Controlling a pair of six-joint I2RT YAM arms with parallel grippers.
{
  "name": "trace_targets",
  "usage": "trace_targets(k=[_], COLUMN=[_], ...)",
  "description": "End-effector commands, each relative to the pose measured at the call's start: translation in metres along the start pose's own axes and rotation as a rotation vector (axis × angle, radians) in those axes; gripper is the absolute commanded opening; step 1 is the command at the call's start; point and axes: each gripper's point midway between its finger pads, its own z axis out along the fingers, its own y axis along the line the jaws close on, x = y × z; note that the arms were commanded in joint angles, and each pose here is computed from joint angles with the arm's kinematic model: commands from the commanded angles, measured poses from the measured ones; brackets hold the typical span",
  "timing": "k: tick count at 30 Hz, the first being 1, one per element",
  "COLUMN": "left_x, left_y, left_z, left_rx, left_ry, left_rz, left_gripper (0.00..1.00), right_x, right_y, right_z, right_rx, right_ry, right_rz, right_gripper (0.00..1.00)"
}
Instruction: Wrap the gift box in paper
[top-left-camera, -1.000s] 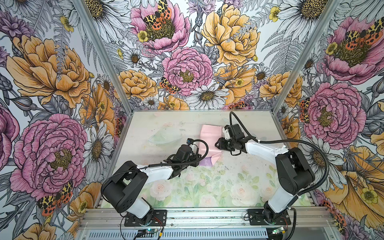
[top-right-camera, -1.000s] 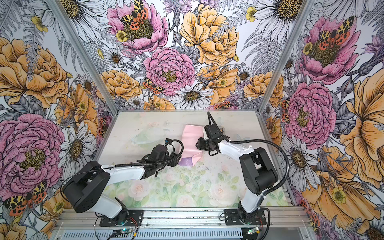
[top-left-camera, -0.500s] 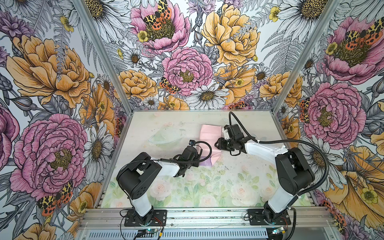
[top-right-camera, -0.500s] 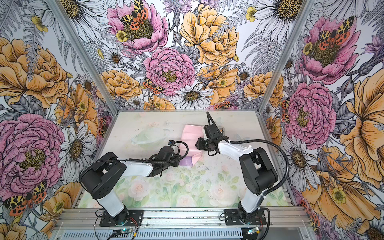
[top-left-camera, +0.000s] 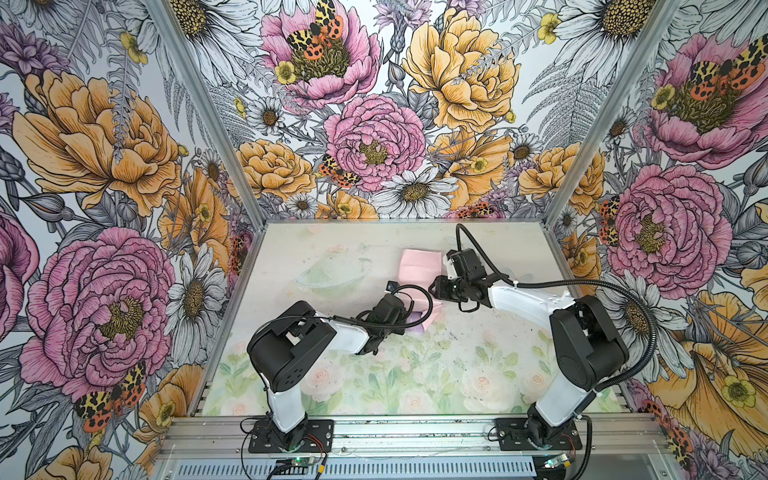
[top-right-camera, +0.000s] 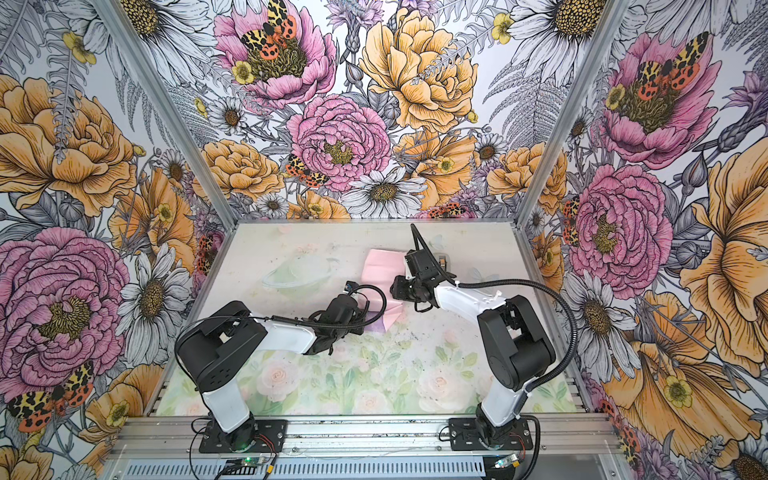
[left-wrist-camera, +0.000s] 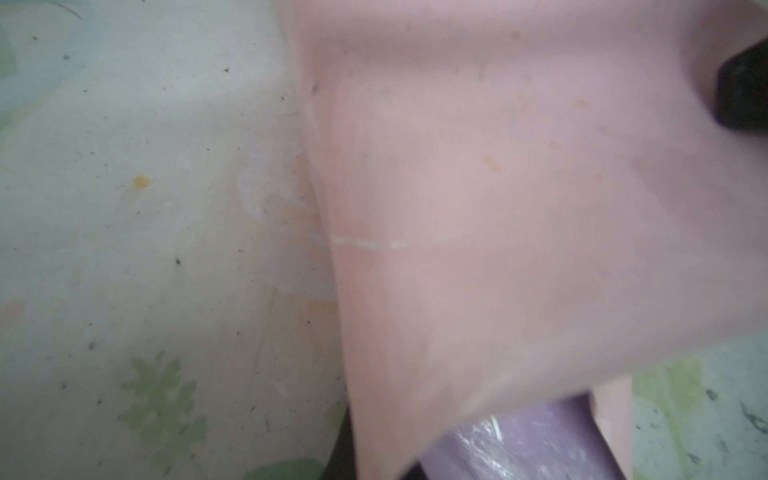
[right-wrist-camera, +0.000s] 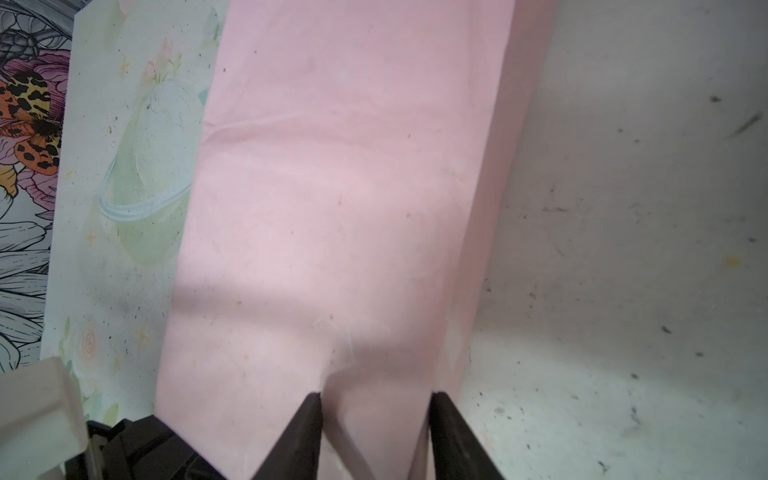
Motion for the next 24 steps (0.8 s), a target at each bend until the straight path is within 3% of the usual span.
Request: trace_targets(k=[1,3,7,11,16,24], left_x=[-0.017,-0.022,-0.033,-0.038,-0.034,-0.02], left_y=[-0.009,-0.007,0.0,0.017,0.04,0.038], left_z=[-0.004,-0.011,-0.038,-0.065,-0.082,-0.058], left_rx=[0.014,0.01,0.01,-0.018,-0.045,0.004], left_ry=[-0.058,-0.077,-0.128,-0.161,-0.168,-0.101], left_rz=[-0.005,-0.019,-0.046,-0.089,-0.122,-0.092], left_gripper=[0.0,0.14,0.29,0.37,0.33,0.19], right_x=[0.026,0.025,0.024,0.025,0.023,0.022], right_y=[-0.018,-0.018,-0.017,-0.016,-0.015,-0.012], right_z=[0.01,0.01,0.01,0.011,0.01,0.01], right_rx=[0.075,0.074,0.071,0.071,0.069,0.065], right_ry=[0.07,0.068,0.067,0.069,0.065,0.064], right_rz=[-0.005,-0.005,-0.007,-0.009,-0.011,-0.014], right_gripper=[0.43,0.43,0.43,0.43,0.43,0.43])
